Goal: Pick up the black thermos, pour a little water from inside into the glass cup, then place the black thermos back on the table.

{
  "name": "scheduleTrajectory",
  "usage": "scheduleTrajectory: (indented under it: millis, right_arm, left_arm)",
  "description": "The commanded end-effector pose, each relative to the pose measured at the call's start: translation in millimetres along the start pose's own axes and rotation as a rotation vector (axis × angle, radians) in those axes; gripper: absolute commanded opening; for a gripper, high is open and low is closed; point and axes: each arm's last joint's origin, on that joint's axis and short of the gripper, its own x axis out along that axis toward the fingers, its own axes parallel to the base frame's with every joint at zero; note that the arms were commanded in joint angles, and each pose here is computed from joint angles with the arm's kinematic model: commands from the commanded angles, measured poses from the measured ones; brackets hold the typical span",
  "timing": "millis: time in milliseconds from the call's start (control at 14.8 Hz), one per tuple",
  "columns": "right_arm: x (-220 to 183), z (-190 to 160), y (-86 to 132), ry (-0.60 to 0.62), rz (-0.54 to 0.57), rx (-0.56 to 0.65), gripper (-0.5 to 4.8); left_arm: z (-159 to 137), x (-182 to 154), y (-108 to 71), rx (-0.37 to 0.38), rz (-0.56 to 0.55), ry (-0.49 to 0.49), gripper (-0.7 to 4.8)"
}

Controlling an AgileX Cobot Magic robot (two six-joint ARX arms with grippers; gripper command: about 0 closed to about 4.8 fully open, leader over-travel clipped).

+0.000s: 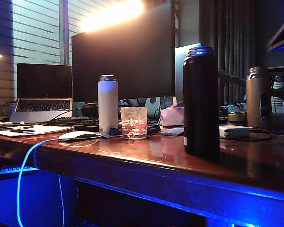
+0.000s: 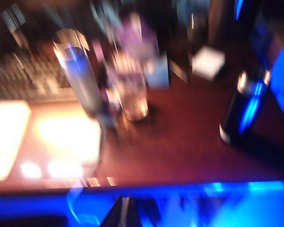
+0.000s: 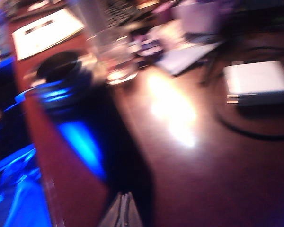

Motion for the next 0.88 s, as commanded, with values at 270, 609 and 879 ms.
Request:
scheduleTrajectory:
  millis: [270, 609, 879]
  right_arm:
    - [37, -7, 10, 0.050, 0.117, -0.230, 4.38]
    - [62, -13, 8, 0.053, 0.138, -0.224, 4.79]
    - [71, 2, 7, -0.138, 0.160, -0.298, 4.79]
  left_arm:
    - [-3, 13, 5.9, -0.040, -0.027, 0.062, -0.02]
    - [-2, 20, 9.4, -0.043, -0.032, 0.066, -0.02]
    - [-2, 20, 9.7, -0.044, -0.032, 0.068, -0.02]
